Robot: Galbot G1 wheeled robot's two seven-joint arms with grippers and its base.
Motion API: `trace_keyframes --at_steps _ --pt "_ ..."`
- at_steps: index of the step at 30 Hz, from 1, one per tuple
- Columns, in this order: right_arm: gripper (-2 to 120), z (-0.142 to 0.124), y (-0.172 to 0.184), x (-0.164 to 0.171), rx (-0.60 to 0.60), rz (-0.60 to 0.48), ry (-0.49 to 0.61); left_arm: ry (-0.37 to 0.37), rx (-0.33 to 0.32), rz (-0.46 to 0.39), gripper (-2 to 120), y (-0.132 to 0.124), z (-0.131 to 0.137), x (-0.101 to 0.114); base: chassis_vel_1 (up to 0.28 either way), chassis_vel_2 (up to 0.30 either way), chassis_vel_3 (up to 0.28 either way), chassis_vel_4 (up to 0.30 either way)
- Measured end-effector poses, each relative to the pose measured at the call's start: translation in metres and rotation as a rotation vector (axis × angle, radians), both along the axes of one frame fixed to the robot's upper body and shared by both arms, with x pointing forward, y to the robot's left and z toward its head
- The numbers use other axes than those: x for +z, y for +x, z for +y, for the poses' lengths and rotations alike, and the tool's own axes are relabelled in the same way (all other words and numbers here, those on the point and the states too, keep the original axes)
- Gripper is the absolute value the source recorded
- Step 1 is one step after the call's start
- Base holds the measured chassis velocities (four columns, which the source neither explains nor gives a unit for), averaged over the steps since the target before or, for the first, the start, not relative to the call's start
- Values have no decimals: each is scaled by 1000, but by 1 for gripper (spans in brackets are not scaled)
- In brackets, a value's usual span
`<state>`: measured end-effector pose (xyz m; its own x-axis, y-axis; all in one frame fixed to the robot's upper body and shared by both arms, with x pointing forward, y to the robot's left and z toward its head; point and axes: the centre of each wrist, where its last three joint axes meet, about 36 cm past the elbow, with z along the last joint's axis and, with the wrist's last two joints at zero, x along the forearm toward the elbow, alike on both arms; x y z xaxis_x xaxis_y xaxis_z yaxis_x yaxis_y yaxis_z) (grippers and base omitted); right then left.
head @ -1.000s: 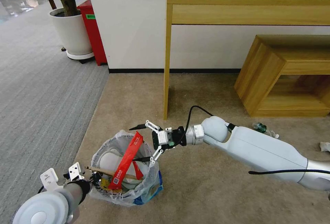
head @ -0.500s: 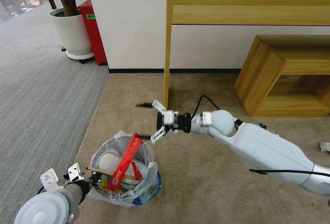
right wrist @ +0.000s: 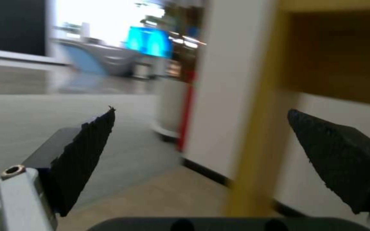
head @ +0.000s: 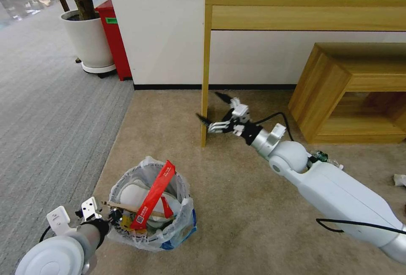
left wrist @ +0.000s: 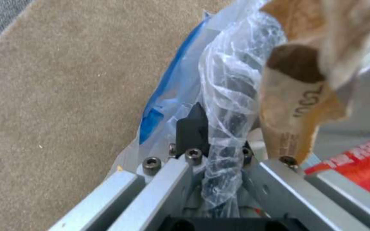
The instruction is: Pick up the trash bin and place the garbage on the floor into it.
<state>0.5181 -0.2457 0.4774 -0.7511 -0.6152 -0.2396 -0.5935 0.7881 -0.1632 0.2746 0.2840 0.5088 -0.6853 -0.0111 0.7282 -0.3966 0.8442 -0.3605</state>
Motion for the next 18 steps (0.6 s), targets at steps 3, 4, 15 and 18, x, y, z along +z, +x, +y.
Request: trace_keyframes --at_steps 3,4,15,18 --pt "100 -25 -7 -6 -163 43 7 17 -1 -14 0 -1 0 -3 0 0 0 0" --pt "100 -25 -7 -6 -163 43 7 17 -1 -14 0 -1 0 -3 0 0 0 0" --pt "100 -76 -24 -36 -617 189 -12 24 -8 -34 0 1 2 -9 0 0 0 0" --pt "100 -83 -30 -45 -650 202 14 43 -8 -44 0 1 3 -10 0 0 0 0"
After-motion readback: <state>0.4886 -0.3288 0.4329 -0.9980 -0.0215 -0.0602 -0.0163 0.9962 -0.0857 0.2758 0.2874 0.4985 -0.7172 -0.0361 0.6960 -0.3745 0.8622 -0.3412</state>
